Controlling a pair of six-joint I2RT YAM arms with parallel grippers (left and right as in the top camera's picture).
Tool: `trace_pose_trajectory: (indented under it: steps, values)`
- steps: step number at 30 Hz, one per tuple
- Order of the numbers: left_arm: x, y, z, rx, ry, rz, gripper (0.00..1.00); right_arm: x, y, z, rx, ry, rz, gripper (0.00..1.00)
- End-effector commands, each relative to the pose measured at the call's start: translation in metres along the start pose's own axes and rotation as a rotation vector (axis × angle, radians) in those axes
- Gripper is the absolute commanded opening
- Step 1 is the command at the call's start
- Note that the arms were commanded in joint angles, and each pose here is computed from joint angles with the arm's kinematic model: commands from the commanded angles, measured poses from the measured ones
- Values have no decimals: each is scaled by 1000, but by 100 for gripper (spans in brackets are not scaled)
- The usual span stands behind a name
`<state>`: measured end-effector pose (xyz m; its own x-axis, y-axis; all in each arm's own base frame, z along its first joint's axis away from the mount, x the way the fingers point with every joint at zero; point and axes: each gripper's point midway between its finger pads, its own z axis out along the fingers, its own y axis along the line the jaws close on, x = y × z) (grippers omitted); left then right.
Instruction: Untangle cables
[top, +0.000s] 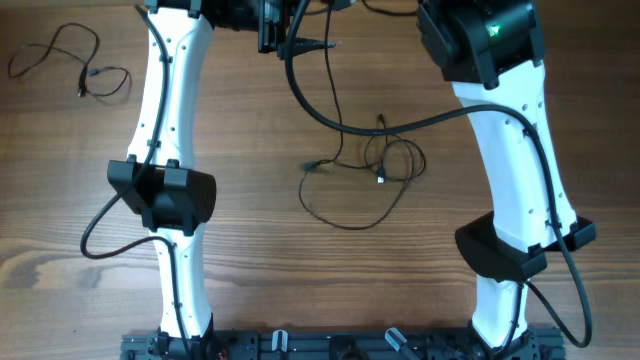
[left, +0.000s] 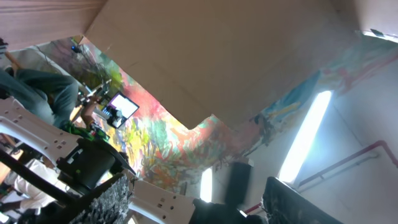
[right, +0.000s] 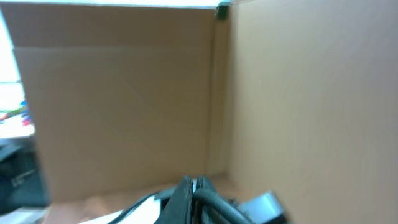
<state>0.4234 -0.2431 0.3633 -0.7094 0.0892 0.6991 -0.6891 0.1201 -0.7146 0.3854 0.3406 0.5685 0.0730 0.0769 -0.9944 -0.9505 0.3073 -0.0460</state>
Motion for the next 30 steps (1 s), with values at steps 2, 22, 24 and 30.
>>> trace_pose_trajectory:
  steps: [2,22,24,30]
  values:
    - [14,-8,-11,22,-1,13,75,-12,-26,-2,128,-53,-56,4]
    - [23,0,17,-24,46,-72,69,12,-67,21,421,-51,5,4]
    - [23,0,17,-24,44,-90,64,12,-61,24,380,-58,40,4]
    - [1,5,16,-50,-82,-83,4,9,-58,24,376,-74,87,4]
